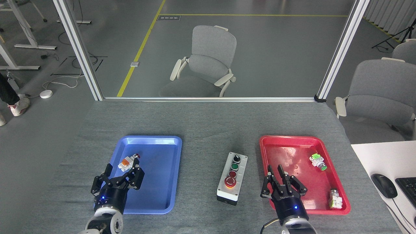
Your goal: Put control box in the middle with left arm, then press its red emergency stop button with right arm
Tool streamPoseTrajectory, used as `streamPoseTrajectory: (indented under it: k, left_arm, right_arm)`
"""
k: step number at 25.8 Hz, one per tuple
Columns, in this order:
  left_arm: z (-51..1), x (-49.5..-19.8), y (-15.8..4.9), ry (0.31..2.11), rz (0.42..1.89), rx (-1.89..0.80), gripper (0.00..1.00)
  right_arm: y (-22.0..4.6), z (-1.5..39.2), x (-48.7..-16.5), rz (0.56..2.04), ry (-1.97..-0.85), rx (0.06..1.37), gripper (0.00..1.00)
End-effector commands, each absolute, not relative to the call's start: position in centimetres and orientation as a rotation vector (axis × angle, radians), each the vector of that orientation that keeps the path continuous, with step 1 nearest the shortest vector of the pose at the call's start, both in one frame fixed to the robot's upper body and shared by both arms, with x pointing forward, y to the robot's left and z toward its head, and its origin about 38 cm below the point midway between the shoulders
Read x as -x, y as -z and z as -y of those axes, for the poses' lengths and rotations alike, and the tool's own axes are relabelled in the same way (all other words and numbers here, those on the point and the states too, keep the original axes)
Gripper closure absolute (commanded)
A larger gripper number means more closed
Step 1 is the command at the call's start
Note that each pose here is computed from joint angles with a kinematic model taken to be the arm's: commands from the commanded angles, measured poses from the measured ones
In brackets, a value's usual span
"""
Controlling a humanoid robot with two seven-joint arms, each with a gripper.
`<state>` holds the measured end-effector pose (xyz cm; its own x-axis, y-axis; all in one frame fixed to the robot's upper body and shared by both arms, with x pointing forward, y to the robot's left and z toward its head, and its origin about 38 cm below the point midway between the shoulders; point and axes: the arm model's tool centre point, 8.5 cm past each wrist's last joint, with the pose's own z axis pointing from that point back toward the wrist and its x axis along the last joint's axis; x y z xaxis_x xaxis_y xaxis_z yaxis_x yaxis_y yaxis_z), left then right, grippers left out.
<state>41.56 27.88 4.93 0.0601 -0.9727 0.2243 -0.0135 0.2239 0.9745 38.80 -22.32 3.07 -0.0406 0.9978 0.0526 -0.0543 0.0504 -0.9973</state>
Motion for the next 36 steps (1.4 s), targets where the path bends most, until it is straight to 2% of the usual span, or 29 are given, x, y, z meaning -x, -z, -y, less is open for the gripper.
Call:
streamPoseTrajectory:
  k: [1,5,11,23,28,36]
  left_arm:
    - [-27.9,-41.5,-4.9,0.984,1.267,-1.068,0.01]
    - [-27.8,-41.5,-4.8,0.983,1.268,-1.066,0.01]
    - [-27.9,-41.6,-4.9,0.983,1.268,-1.066,0.01]
    - [-27.9,-41.6,-4.9,0.984,1.267,-1.068,0.01]
    - [-27.9,-41.6,-4.9,0.983,1.268,-1.066,0.01]
    - [-27.9,-41.6,-4.9,0.984,1.267,-1.068,0.01]
  right_arm:
    - [-3.3,26.7,-38.5,1.155,-1.173,1.173,0.04]
    - [-3.7,29.7,-38.3,1.104,-1.147,1.216,0.03]
    - [-4.1,31.7,-37.7,1.101,-1.074,1.213,0.02]
    - [-4.1,30.9,-37.3,1.13,-1.091,1.194,0.02]
    - [-3.9,28.2,-37.6,1.178,-1.15,1.157,0.02]
    - [-5.0,26.7,-37.8,1.23,-1.158,1.159,0.02]
